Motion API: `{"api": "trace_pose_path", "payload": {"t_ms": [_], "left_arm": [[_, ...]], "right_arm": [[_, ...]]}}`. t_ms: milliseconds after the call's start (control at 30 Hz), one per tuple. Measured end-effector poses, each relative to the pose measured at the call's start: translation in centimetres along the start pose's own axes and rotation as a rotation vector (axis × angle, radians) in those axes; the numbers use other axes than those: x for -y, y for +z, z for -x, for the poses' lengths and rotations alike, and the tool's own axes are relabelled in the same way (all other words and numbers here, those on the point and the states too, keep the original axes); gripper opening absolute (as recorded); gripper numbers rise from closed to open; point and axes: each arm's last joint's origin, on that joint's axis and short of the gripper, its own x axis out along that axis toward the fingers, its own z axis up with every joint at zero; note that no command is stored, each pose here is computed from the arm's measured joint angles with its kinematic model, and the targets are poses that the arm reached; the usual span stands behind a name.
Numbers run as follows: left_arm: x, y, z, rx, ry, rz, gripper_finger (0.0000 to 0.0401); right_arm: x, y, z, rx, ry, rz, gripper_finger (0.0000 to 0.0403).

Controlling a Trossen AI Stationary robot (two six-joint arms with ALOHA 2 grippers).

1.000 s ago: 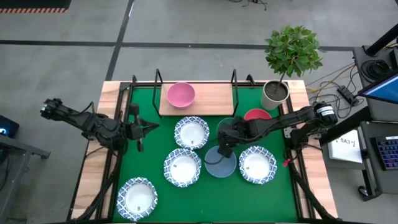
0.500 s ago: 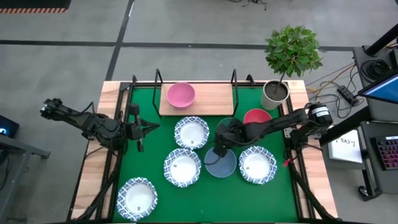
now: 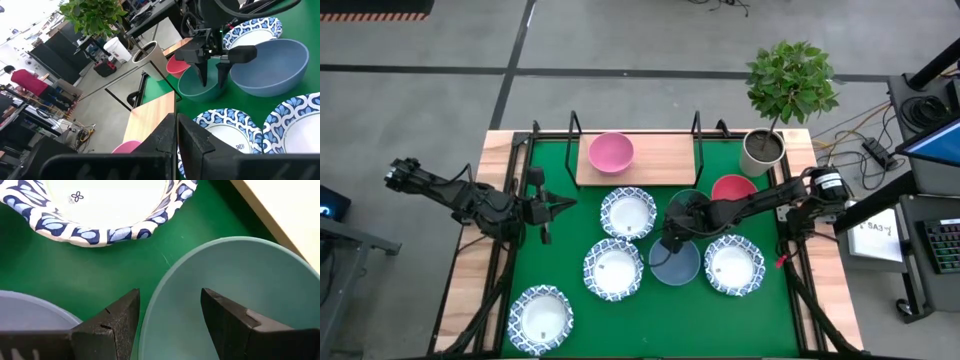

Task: Place and stack bowls onto a shelf
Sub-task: Stack the green bowl on top of the pink bowl on the shelf

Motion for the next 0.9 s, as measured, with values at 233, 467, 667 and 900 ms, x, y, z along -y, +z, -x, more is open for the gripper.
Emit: {"api": "trace_pose_path", "payload": {"t_ms": [233,467,667,900], "left_arm": [[0.04,0.01,-0.05,-0.002,-0.001,-0.002,0.0],[0.06,0.01,-0.07,-0.002,-0.002,-0.002,0.0],[0.06,0.01,-0.07,-0.002,-0.001,-0.003,0.0],[0.06,0.01,-0.07,-0.002,-0.001,-0.004,0.0]], "right_arm": [[0.15,-0.05,-0.17,0.006,-0.01,-0.042,0.0201],[0.33,0.02,-0.27,0.015,-0.027,-0.068,0.0201],[0.33,0.02,-0.28,0.016,-0.028,-0.072,0.0199],[0.48,0.21,-0.37,0.026,-0.032,-0.08,0.0168]]}}
